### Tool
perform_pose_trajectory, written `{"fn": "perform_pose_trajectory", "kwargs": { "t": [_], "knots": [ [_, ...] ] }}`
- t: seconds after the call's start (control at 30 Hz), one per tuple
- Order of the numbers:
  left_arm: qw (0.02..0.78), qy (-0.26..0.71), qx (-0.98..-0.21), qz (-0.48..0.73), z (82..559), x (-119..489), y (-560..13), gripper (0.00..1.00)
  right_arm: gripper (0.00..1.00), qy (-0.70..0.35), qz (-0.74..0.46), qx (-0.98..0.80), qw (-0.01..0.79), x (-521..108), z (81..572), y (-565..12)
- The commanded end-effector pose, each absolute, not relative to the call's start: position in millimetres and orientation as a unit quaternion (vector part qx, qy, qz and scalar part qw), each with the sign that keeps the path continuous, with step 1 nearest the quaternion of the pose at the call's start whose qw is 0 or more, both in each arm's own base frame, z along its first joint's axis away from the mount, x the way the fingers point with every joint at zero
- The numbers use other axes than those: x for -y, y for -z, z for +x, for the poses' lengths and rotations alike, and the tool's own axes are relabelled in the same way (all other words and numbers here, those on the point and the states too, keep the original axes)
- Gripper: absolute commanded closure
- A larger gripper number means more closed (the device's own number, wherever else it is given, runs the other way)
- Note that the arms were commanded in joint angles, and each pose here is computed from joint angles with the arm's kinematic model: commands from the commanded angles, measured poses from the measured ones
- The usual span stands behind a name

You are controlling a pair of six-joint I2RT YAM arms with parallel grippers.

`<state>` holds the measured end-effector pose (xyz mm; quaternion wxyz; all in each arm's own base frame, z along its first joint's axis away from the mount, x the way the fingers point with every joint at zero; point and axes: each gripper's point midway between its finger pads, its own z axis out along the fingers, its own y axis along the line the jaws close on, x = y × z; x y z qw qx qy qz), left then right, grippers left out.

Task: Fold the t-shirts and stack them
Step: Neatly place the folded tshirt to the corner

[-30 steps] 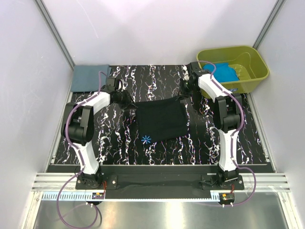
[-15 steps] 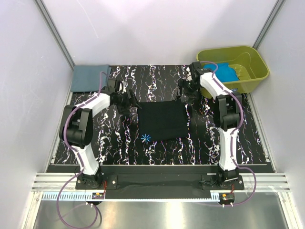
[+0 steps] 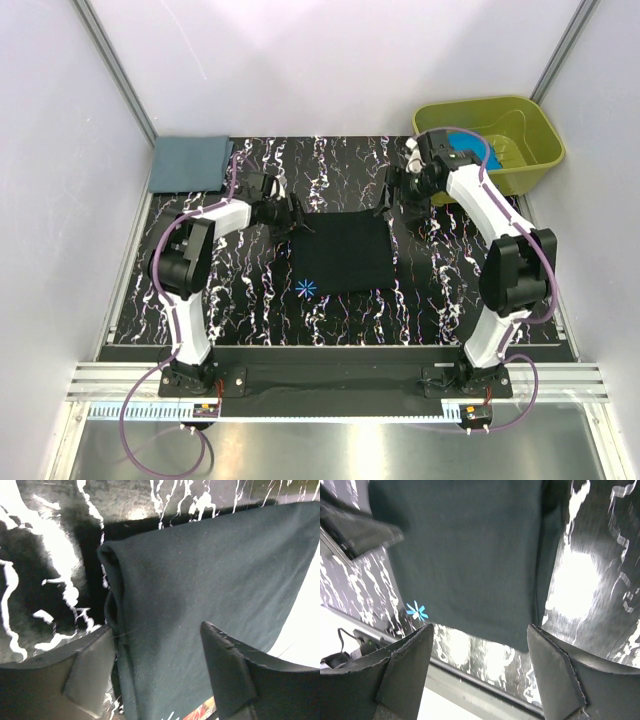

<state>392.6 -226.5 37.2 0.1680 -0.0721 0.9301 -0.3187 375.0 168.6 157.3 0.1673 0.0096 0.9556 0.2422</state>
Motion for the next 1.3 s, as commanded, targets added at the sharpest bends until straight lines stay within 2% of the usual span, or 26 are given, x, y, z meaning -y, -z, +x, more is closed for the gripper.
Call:
{"fn": "perform_pose_trajectory", "kwargs": {
  "t": [0.0, 0.1, 0.13, 0.17, 0.27, 0.43, 0.6, 0.7, 0.87, 1.27],
  "knots": [
    [0.154, 0.31, -0.935, -0.072, 389, 230, -15, 0.32, 0.18, -0.255, 0.006, -0.953, 0.165, -172, 357, -158],
    [0.151, 0.301, -0.938, -0.078, 383, 225, -7, 0.37, 0.17, -0.26, 0.004, -0.952, 0.161, -171, 347, -155],
    [0.148, 0.297, -0.94, -0.08, 380, 223, -3, 0.41, 0.17, -0.262, 0.002, -0.951, 0.162, -171, 346, -156],
    [0.146, 0.296, -0.941, -0.08, 378, 223, -1, 0.48, 0.17, -0.264, 0.001, -0.951, 0.163, -171, 344, -156],
    [0.145, 0.291, -0.942, -0.079, 376, 221, 1, 0.56, 0.17, -0.274, -0.003, -0.949, 0.155, -174, 336, -154],
    [0.154, 0.28, -0.945, -0.073, 375, 215, -3, 0.51, 0.14, -0.281, -0.044, -0.948, 0.146, -194, 316, -149],
    [0.153, 0.287, -0.943, -0.068, 376, 217, -7, 0.56, 0.13, -0.269, -0.081, -0.95, 0.136, -217, 291, -143],
    [0.146, 0.3, -0.94, -0.065, 381, 224, -4, 0.66, 0.13, -0.282, -0.072, -0.947, 0.139, -223, 282, -149],
    [0.149, 0.305, -0.939, -0.058, 390, 228, -1, 1.0, 0.13, -0.286, -0.061, -0.942, 0.163, -215, 269, -166],
    [0.212, 0.195, -0.957, -0.041, 381, 182, -63, 1.0, 0.13, -0.264, -0.036, -0.946, 0.186, -189, 234, -177]
  ]
}}
